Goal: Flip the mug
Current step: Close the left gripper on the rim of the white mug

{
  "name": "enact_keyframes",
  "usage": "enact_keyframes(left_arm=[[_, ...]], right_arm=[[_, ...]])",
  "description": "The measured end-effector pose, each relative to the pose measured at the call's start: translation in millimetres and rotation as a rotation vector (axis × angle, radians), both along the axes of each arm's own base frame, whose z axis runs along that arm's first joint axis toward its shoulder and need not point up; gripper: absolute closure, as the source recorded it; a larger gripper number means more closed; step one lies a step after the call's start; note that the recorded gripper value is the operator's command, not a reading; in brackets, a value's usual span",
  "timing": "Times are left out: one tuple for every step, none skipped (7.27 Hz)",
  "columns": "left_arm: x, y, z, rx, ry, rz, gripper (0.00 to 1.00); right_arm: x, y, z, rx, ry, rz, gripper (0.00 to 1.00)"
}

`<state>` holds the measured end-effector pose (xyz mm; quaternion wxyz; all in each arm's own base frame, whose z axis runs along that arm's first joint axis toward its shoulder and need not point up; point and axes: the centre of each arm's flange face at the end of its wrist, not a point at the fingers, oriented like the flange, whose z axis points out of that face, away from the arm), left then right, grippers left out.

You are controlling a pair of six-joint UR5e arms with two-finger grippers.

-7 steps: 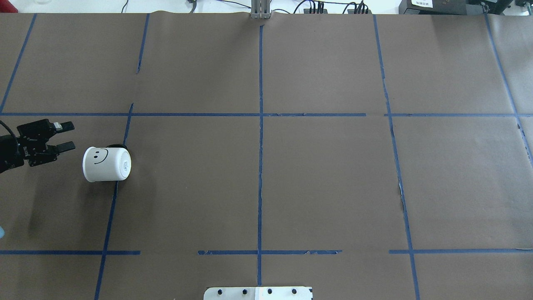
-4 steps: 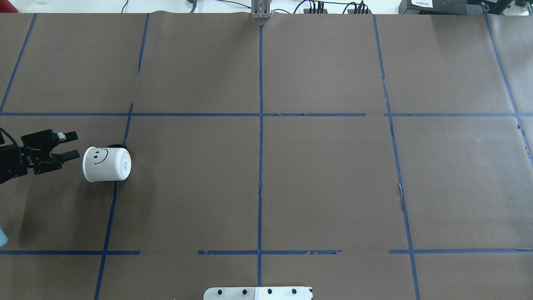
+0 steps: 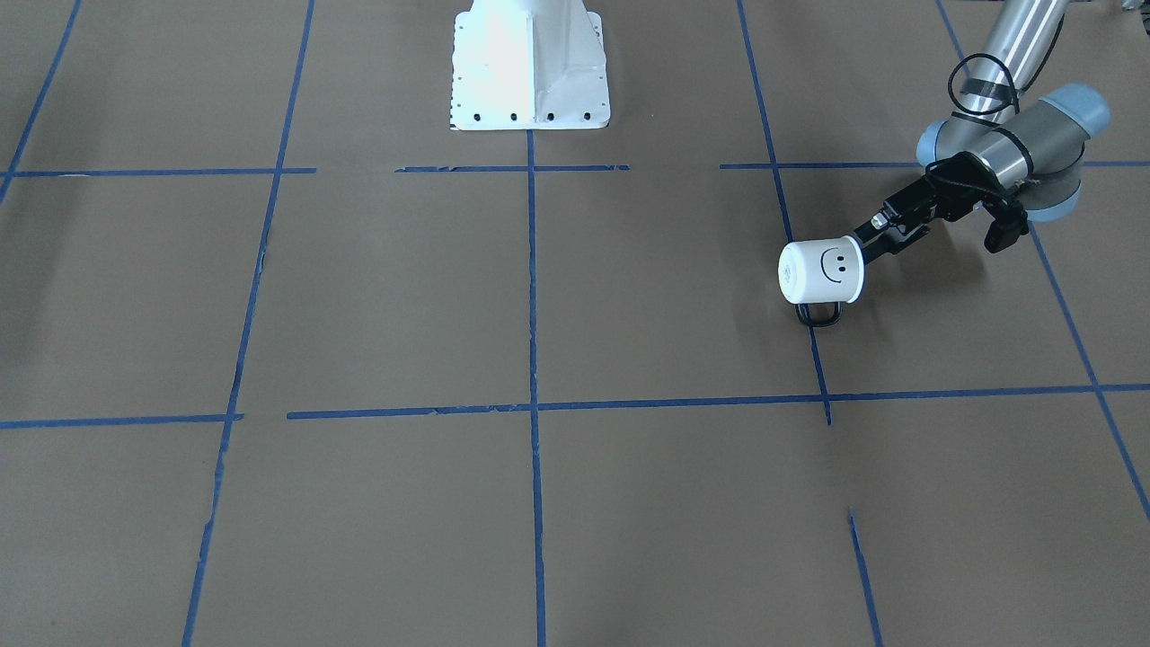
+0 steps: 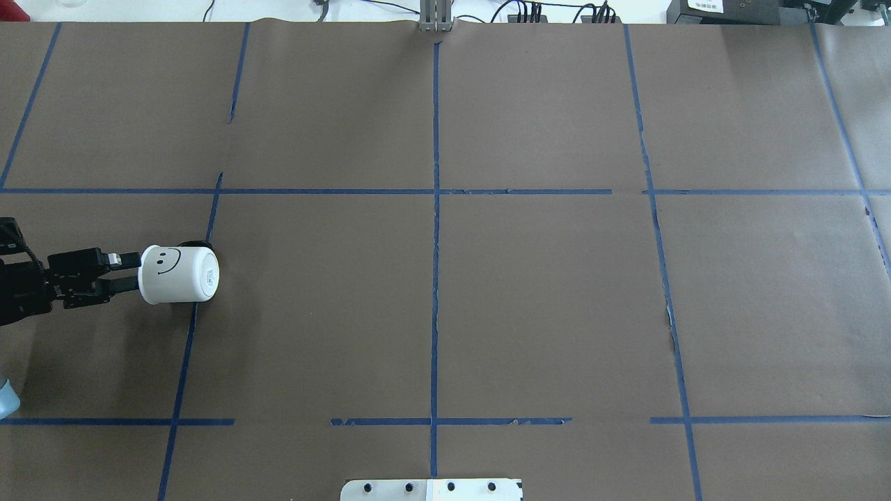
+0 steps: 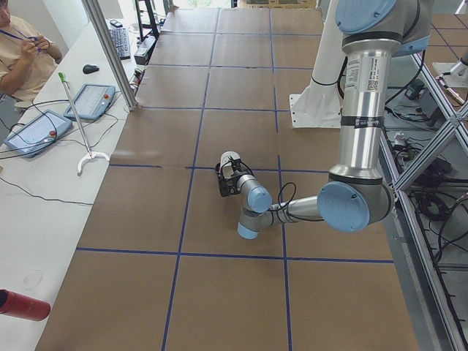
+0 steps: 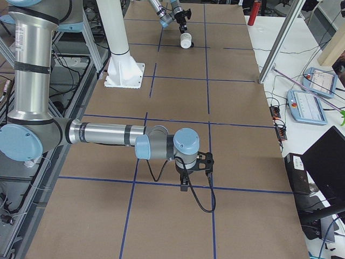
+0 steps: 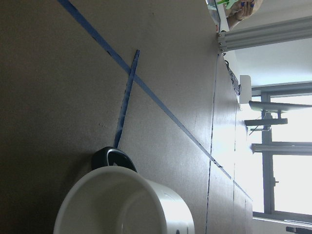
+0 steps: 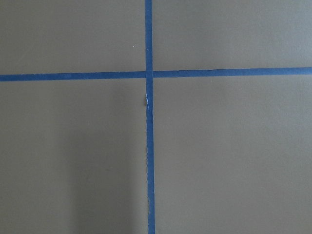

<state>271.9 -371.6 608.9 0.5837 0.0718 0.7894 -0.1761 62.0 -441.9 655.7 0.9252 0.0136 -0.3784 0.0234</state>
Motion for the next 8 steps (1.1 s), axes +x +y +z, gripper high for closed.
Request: enact_keyframes(left_arm=[[6.9,-5.1,-5.3,0.016,0.006,0.004,0.05],[12.3,-9.6,-9.3,0.025,0.011,0.005,0.05],[19.8,-16.2,-15.5,0.034,0.021,0.004,0.05],[28.4,-23.8,-22.3,0.041,0.031,0.003,0.05],[33.2,-28.0,-24.9,0.043,0.034,0.003,0.14],[35.1,-29.7,-25.3,0.043,0.034,0.003,0.75],[35.5,-30.4,-25.4,0.042,0.034,0.003,1.0],[34.9,-30.7,-25.2,0.042,0.034,0.003,1.0]], right_arm=[[0.0,0.0,0.0,0.0,0.0,0.0,0.0],[0.0,0.0,0.0,0.0,0.0,0.0,0.0],[0.0,0.0,0.0,0.0,0.0,0.0,0.0],[0.0,0.0,0.0,0.0,0.0,0.0,0.0],[0.0,0.0,0.0,0.0,0.0,0.0,0.0],[0.0,0.0,0.0,0.0,0.0,0.0,0.0],[0.0,0.0,0.0,0.0,0.0,0.0,0.0],[0.0,0.0,0.0,0.0,0.0,0.0,0.0]])
